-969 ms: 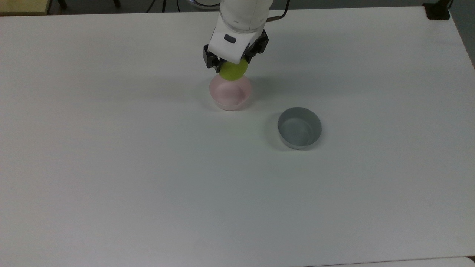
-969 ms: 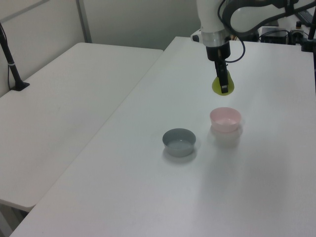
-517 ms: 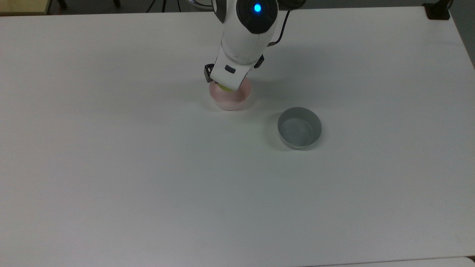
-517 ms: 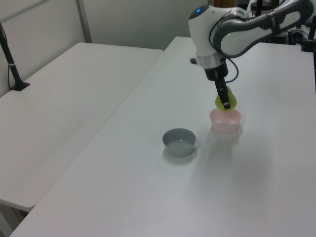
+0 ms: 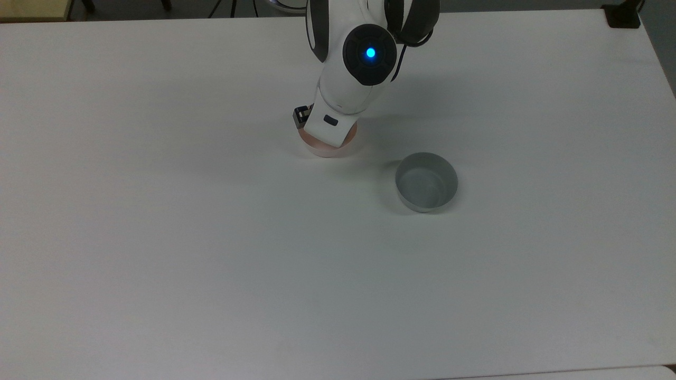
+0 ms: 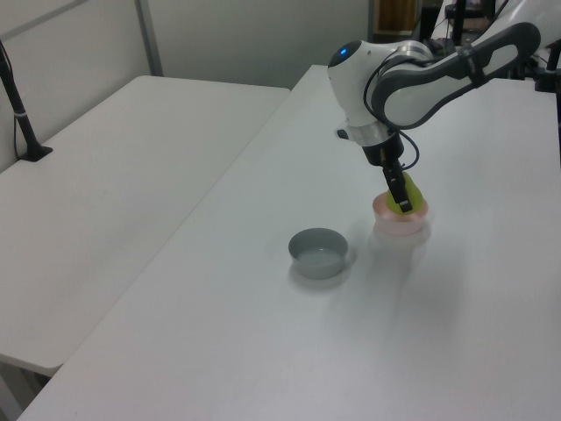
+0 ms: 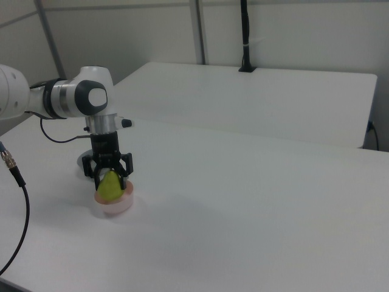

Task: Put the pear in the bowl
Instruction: 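Lower the held pear into the pink bowl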

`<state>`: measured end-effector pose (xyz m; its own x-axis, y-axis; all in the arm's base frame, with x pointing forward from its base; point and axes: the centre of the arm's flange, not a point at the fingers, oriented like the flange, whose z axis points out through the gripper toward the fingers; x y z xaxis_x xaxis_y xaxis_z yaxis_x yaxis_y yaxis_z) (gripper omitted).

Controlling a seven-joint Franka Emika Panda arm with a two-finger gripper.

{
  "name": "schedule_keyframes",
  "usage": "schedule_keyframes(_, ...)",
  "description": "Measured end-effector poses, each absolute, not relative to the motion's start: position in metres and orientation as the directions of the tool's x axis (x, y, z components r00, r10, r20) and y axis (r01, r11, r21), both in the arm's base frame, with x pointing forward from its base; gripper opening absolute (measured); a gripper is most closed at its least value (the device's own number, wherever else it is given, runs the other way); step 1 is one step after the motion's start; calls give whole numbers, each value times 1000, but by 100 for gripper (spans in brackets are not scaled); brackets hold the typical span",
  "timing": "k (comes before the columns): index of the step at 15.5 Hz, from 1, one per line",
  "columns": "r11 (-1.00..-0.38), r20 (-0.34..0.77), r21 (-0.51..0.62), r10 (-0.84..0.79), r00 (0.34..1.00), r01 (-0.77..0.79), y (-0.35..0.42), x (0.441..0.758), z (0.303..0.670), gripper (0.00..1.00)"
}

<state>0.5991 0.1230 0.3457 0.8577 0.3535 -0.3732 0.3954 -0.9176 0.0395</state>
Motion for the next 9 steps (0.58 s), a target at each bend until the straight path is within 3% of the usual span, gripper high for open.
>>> schedule_keyframes(4,-917,-378,39,353,856,396,123,599,342,84)
schedule_keyframes(6,-917,-379,39,353,856,396,123,599,342,100)
schedule_keyframes(9,-917,-376,40,354,857,396,124,600,343,100)
